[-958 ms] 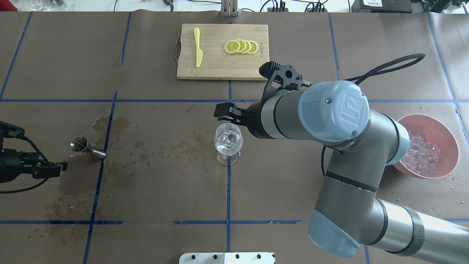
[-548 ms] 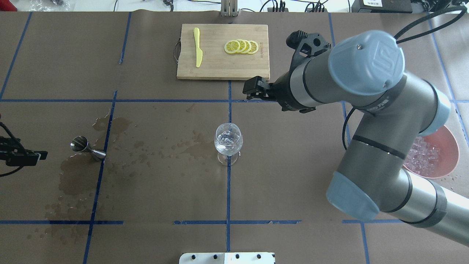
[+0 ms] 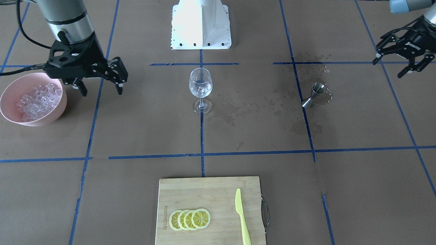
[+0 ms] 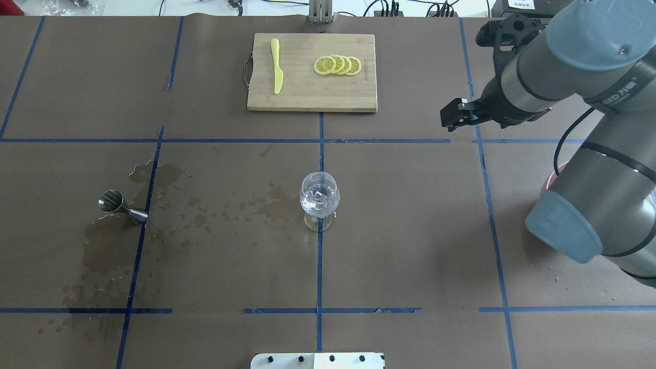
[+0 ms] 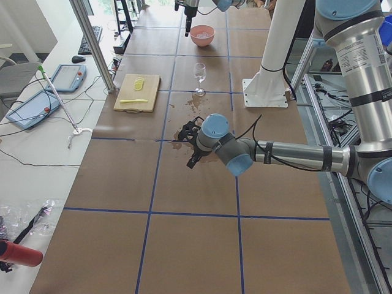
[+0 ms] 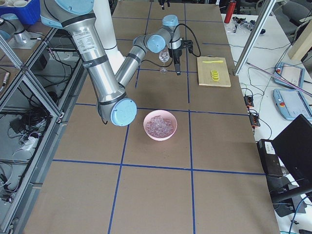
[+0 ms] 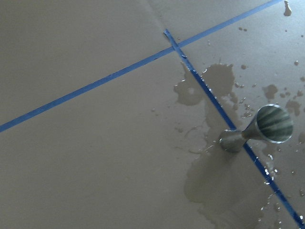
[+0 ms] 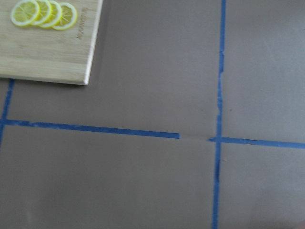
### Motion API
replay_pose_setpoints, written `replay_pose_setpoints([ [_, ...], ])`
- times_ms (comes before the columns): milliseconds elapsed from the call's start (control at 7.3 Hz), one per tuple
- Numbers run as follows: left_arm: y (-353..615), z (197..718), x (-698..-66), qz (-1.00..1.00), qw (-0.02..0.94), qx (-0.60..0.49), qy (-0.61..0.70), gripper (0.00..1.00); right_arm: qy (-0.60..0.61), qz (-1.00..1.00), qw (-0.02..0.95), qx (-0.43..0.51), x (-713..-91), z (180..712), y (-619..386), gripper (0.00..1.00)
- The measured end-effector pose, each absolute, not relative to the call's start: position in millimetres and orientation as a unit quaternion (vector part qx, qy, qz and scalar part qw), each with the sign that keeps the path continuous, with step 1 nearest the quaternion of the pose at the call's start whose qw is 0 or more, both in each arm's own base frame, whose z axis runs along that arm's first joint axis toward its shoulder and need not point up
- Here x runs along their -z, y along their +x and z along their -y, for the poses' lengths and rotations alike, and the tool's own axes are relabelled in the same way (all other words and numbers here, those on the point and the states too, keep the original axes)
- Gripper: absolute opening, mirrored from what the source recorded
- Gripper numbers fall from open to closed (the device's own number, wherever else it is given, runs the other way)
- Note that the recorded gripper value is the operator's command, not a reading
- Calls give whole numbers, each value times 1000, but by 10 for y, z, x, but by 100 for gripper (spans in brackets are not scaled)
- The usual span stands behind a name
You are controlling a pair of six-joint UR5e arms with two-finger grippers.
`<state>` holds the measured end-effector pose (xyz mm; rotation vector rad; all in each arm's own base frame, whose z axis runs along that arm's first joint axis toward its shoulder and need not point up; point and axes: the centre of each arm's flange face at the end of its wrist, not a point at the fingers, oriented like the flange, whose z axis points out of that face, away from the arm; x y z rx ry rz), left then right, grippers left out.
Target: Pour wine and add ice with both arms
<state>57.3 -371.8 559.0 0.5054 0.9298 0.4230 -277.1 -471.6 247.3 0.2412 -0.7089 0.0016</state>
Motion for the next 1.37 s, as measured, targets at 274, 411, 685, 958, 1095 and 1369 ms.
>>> replay_pose_setpoints([
  [274,22,3770,-6082,-399,860,-208,242,100,102,310,943,68,-3215,4866,-1974,100],
  [411,-205,3832,-6180,-385,872,-203,222,100,93,303,943,98,-3590,4877,-1518,100],
  [685,-562,4044,-6228,-378,892,-181,167,100,70,315,937,132,-4315,4834,-678,100],
  [958,-919,4192,-6219,-386,906,-131,111,100,47,343,928,138,-5032,4852,6,100],
  [1095,-1080,4205,-6219,-391,910,-105,93,100,37,354,926,125,-5280,4860,209,100],
  [1369,-1209,4152,-6286,-394,912,-81,77,100,28,359,926,110,-5458,4914,323,100],
])
